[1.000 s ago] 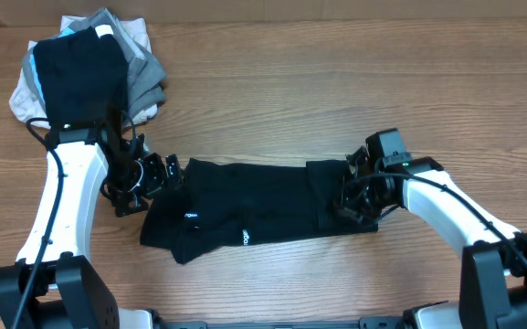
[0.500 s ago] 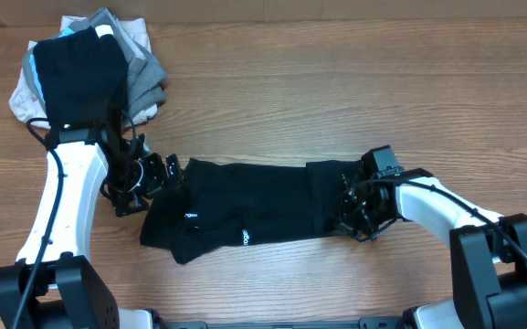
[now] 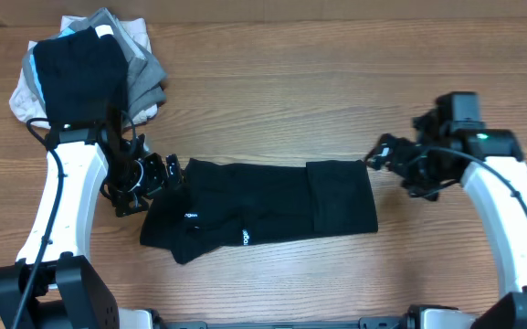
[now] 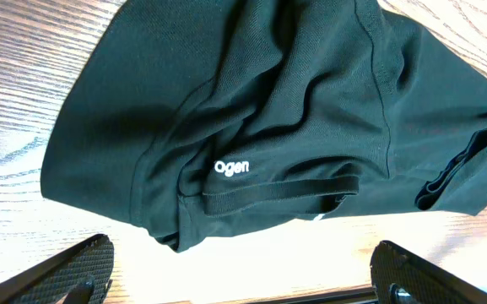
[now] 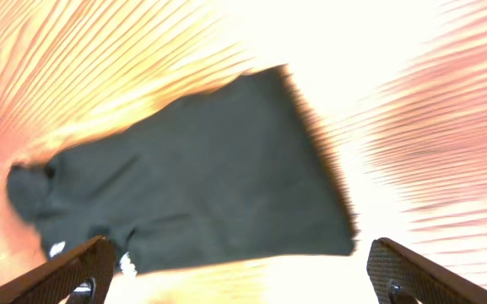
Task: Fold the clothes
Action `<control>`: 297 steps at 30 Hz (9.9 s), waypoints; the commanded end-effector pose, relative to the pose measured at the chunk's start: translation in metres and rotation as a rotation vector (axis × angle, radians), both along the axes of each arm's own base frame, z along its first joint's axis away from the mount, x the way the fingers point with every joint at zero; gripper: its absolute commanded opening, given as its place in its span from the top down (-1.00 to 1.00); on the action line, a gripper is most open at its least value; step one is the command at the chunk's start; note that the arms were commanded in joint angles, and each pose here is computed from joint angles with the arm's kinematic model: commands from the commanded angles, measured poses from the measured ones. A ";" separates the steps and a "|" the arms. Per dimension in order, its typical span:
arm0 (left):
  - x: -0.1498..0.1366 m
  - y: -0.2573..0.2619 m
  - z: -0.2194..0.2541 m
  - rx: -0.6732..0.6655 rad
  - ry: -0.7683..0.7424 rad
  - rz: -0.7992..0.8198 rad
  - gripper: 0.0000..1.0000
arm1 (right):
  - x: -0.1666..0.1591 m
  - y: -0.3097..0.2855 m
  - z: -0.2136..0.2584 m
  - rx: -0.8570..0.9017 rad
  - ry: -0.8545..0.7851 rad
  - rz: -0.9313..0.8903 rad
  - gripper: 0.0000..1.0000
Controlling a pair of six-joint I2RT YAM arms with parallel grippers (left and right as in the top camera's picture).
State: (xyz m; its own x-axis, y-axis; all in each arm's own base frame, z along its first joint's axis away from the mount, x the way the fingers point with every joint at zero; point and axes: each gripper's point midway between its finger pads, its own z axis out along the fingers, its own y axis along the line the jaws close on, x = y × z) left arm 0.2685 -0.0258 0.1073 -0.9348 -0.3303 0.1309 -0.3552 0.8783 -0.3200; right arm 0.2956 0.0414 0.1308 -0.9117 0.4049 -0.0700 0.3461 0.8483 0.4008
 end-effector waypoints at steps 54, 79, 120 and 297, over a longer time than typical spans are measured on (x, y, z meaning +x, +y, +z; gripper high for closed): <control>-0.003 -0.005 0.003 -0.015 -0.011 -0.039 -1.00 | -0.016 -0.048 -0.085 -0.003 0.136 -0.158 0.92; -0.003 -0.005 0.003 -0.015 -0.012 -0.039 -1.00 | -0.036 0.051 -0.052 -0.357 0.007 0.035 0.92; -0.003 -0.004 0.002 -0.009 -0.017 -0.053 -1.00 | -0.002 0.126 0.001 -0.134 -0.051 0.157 0.76; 0.051 0.058 -0.077 0.243 0.255 0.070 0.92 | -0.004 0.071 0.030 -0.279 -0.134 0.026 -1.00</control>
State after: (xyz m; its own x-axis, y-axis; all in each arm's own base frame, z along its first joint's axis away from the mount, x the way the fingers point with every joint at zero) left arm 0.3075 0.0195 0.0208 -0.8444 -0.4285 0.3215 -0.4759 0.8756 -0.0831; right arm 0.2863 0.1151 0.1572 -0.9045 0.3302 -0.2699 0.2842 0.9386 0.1957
